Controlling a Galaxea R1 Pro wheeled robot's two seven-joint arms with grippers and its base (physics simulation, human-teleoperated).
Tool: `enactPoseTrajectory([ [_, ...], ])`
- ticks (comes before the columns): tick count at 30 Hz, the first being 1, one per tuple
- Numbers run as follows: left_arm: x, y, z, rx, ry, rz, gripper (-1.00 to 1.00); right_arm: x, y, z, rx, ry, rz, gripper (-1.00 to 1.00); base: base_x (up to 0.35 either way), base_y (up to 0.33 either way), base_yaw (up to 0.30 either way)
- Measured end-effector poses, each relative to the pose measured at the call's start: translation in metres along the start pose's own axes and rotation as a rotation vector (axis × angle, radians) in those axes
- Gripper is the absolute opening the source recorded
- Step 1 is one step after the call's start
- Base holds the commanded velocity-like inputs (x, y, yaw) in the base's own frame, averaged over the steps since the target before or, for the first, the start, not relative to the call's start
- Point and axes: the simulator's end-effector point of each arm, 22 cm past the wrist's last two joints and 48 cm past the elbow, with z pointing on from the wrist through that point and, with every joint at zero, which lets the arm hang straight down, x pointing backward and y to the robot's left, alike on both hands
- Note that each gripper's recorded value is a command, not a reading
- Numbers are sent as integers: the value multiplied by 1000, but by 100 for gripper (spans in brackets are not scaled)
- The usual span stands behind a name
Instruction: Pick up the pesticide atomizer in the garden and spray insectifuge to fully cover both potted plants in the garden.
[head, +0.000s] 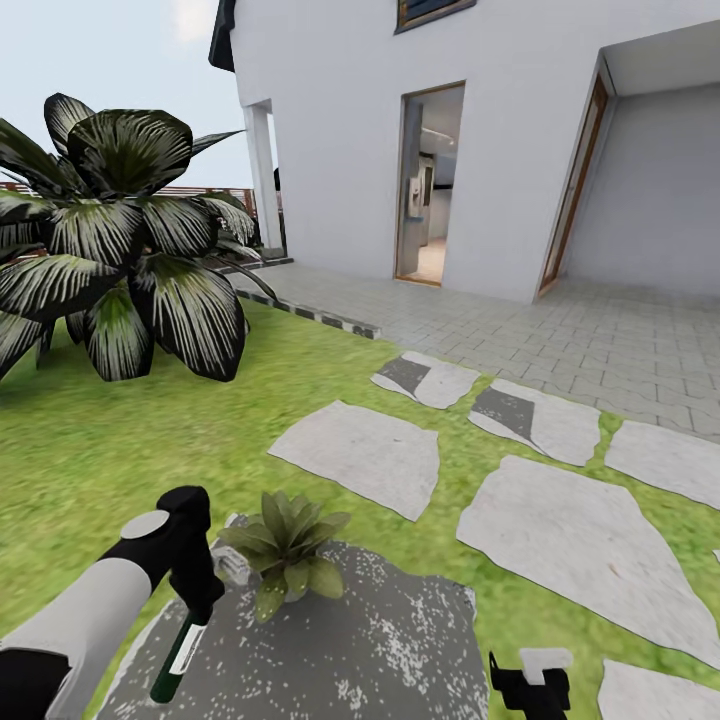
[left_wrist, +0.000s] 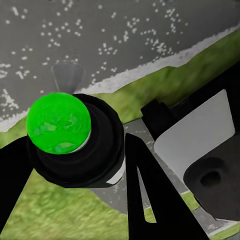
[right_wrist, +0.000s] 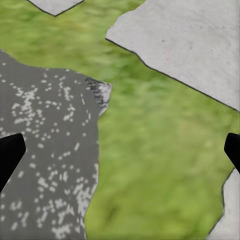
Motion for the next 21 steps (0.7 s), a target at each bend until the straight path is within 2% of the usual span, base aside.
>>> enactPoseTrajectory([
  [3, 5, 8, -2, -27, 16, -6, -100, 0, 0, 0, 0, 0, 0, 100, 75, 31, 0],
  [6, 18, 23, -4, -91, 66, -12, -100, 1, 1, -1, -1, 1, 0, 100, 213, 174, 0],
  [8, 18, 24, -4, -101, 74, -10, -100, 1, 1, -1, -1, 1, 0, 100, 174, 150, 0],
  [15, 16, 18, 1, -90, 75, -7, -100, 1, 1, -1, -1, 2, 0, 100, 29, 25, 0],
  [21, 11, 3, 10, -64, 81, 21, -100, 1, 1, -1, -1, 2, 0, 100, 0, 0, 0],
])
